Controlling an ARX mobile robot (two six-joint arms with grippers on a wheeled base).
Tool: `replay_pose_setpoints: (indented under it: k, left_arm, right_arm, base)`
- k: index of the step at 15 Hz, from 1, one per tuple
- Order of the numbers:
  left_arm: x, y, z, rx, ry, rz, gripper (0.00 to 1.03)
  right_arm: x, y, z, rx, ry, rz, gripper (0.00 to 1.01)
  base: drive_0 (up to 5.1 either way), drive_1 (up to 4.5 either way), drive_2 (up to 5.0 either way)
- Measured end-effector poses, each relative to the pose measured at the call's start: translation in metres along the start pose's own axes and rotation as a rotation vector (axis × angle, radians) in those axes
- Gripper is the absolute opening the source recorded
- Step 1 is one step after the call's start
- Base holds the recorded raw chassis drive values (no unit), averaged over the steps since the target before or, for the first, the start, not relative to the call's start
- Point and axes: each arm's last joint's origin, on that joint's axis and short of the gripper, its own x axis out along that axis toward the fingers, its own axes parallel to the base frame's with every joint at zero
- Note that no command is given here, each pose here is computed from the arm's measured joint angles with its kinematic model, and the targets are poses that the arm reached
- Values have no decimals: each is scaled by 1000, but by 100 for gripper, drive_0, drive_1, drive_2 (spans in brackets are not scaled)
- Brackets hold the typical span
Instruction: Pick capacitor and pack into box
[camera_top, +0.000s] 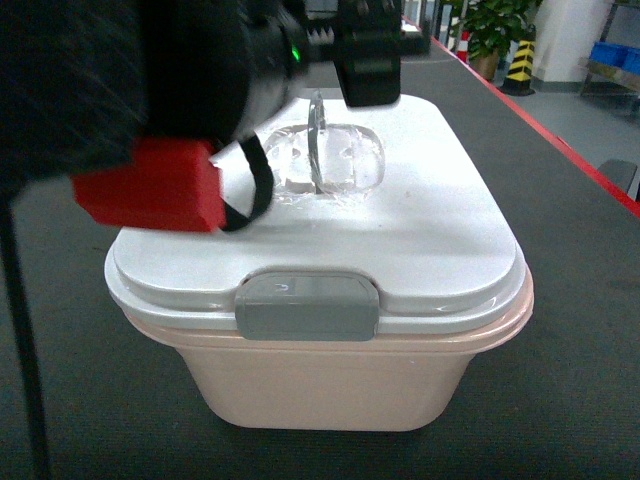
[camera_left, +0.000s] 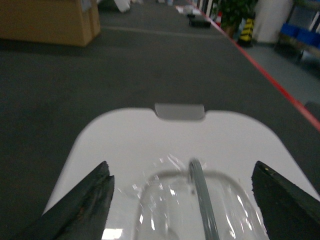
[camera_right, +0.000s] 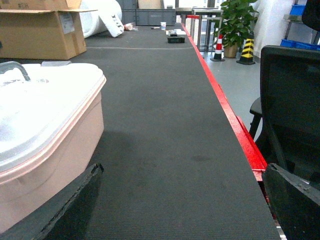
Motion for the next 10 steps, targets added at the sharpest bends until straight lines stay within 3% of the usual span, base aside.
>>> replay_pose_setpoints:
  k: [1,2,3,4,5,7,10]
  left_arm:
    - [-2,16,15,-30,-56,22,95]
    - [-10,43,25,-34,-96,67,98]
    - [-21,65,26,-16,-125,118,98]
    - [-41,84,25,22,-159,150,98]
    - [-61,93,26,50,-170,159,98]
    - [-92,104,28,66,-200,166,98]
    - [-127,117,28,51,-228,193,98]
  right_arm:
    - [0,0,0,0,0,0,98]
    - [0,0,0,0,0,0,98]
    - [0,0,0,0,0,0,98]
    - [0,0,0,0,0,0,98]
    - [0,0,0,0,0,0,98]
    - [0,0,0,0,0,0,98]
    - [0,0,0,0,-1,0,98]
  base:
    - [0,0,0]
    - [0,0,0]
    - [0,0,0]
    - [0,0,0]
    - [0,0,0]
    - [0,0,0]
    - [0,0,0]
